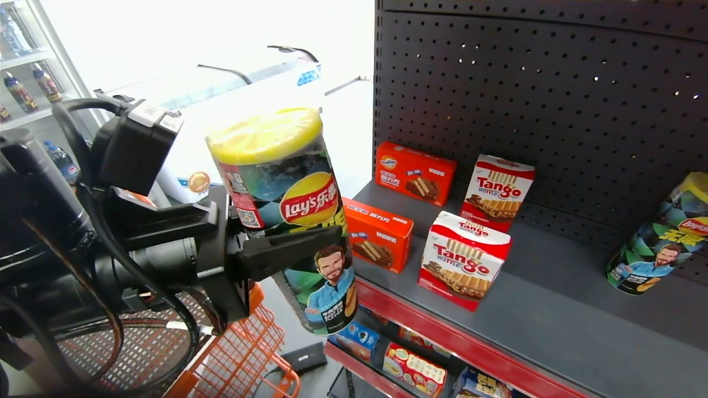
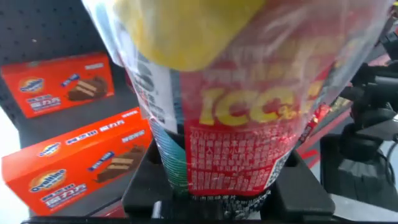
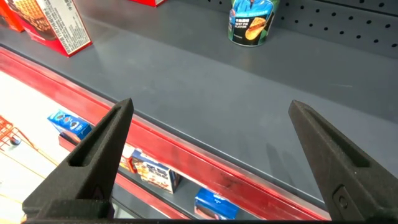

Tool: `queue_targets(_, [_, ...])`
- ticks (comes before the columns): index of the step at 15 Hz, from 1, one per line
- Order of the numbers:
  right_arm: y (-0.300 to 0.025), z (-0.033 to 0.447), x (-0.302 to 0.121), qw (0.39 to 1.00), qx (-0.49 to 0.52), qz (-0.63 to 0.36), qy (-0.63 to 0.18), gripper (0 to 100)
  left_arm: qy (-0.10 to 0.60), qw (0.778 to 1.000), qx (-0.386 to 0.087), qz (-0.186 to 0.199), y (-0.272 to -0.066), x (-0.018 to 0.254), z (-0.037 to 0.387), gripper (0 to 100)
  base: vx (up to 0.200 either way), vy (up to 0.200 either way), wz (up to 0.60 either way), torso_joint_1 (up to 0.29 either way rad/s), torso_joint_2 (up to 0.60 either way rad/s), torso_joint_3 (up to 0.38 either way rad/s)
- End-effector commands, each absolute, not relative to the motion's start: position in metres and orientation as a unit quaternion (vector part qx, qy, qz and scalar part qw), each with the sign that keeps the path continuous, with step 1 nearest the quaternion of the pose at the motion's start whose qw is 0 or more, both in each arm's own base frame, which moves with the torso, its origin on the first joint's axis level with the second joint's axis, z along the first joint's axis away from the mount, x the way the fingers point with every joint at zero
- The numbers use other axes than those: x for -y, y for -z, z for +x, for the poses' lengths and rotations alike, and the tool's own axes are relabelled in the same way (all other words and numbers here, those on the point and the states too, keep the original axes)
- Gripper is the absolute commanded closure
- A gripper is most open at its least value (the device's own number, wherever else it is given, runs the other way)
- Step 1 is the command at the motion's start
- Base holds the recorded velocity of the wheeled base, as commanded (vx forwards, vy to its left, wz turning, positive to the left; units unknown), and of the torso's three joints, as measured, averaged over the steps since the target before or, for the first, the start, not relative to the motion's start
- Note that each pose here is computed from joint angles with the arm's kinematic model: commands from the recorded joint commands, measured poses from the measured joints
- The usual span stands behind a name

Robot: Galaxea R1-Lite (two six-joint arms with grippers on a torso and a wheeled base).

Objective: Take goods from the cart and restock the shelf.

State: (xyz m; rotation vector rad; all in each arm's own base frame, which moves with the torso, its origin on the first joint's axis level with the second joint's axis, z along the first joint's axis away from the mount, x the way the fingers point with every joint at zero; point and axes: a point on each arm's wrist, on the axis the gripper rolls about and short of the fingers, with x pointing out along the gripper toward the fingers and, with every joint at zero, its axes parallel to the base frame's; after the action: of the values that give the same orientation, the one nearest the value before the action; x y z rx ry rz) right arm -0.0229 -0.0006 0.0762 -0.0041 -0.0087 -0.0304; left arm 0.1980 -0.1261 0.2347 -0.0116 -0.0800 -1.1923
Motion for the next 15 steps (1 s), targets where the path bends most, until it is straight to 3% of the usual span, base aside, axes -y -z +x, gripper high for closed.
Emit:
queue_targets(1, [-0.076,-0.023,0.001,1.0,0.004,-0.003,0.015,0,0.564,0.825,0.027,-0.006,-0.23,0.129,0.202,100,0.0,0.0,0.0,0.0,0.0,0.0])
queue_targets(6, [-0.076,-0.023,0.001,1.0,0.004,-0.002,0.012,0,0.567,0.823,0.019,-0.006,-0.224,0.134,0.212,100,0.0,0.0,0.0,0.0,0.0,0.0])
queue_targets(15, [-0.076,-0.023,0.001,1.0,0.004,-0.001,0.012,0,0.617,0.785,0.044,-0.004,-0.238,0.152,0.208,100,0.0,0.0,-0.6,0.005,0.0,0.002])
